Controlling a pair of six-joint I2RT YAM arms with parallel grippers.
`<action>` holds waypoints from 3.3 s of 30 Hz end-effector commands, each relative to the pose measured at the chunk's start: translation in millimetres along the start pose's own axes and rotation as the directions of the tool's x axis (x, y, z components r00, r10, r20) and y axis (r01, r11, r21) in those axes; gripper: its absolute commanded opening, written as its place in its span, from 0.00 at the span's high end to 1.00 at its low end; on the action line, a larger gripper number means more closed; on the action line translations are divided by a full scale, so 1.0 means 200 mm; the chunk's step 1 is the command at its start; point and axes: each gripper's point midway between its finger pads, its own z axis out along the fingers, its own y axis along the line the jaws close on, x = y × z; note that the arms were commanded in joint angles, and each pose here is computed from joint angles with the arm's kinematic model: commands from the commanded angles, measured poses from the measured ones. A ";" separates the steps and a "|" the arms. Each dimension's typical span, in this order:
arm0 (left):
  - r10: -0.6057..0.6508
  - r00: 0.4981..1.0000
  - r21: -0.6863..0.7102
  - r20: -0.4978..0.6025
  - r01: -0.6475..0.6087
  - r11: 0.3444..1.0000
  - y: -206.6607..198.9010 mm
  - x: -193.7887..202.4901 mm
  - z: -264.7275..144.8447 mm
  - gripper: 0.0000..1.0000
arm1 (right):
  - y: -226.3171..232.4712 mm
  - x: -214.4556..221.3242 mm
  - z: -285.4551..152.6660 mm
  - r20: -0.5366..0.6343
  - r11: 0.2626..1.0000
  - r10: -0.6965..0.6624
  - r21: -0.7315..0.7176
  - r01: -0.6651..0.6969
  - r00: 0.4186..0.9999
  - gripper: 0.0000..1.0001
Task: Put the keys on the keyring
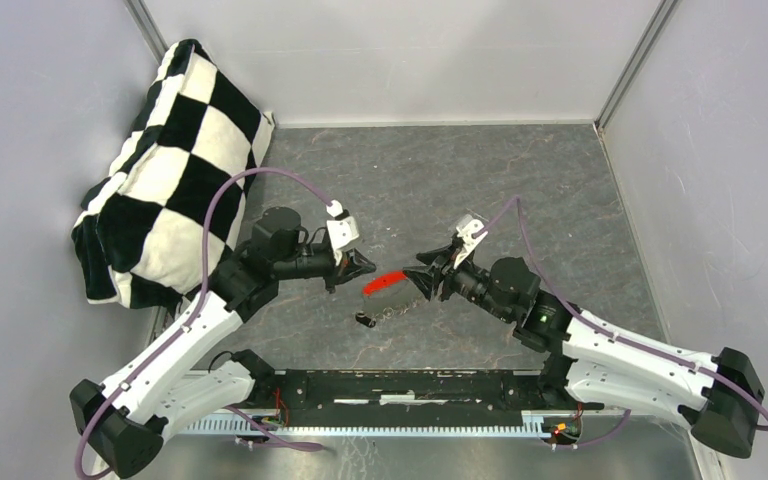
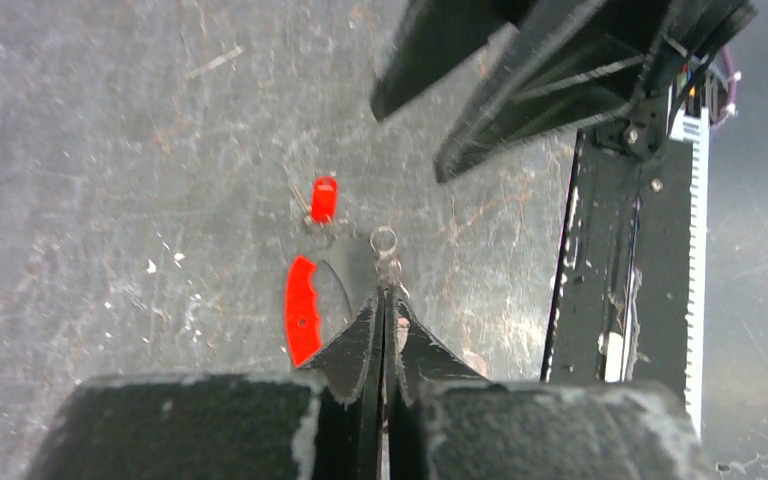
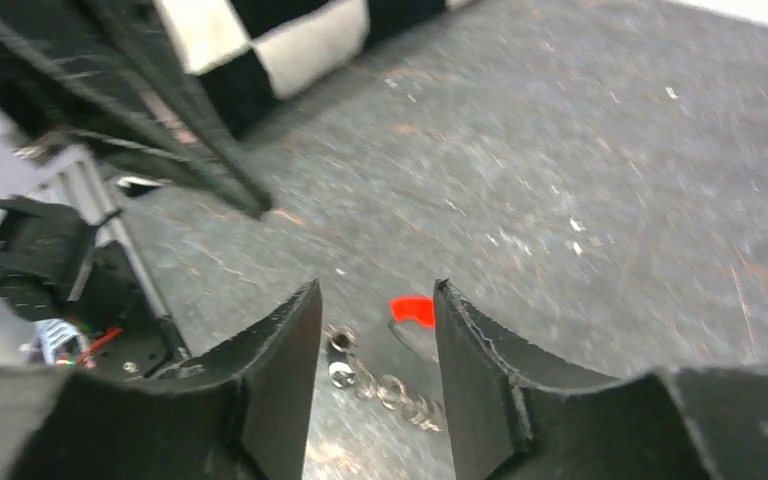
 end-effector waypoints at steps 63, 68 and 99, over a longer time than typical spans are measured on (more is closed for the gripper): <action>-0.047 0.992 -0.122 -0.119 0.033 0.992 0.12 0.32 0.06 0.58 | -0.62 0.88 0.16 -0.592 0.941 0.078 0.310 0.138 0.802 0.72; -0.047 0.992 -0.122 -0.115 0.033 0.992 0.11 0.32 0.06 0.59 | -0.62 0.89 0.16 -0.596 0.942 0.074 0.306 0.141 0.800 0.74; -0.049 0.992 -0.128 -0.117 0.034 0.991 0.11 0.32 0.05 0.61 | -0.50 0.64 0.17 -0.369 0.975 -0.086 0.159 0.154 0.925 1.00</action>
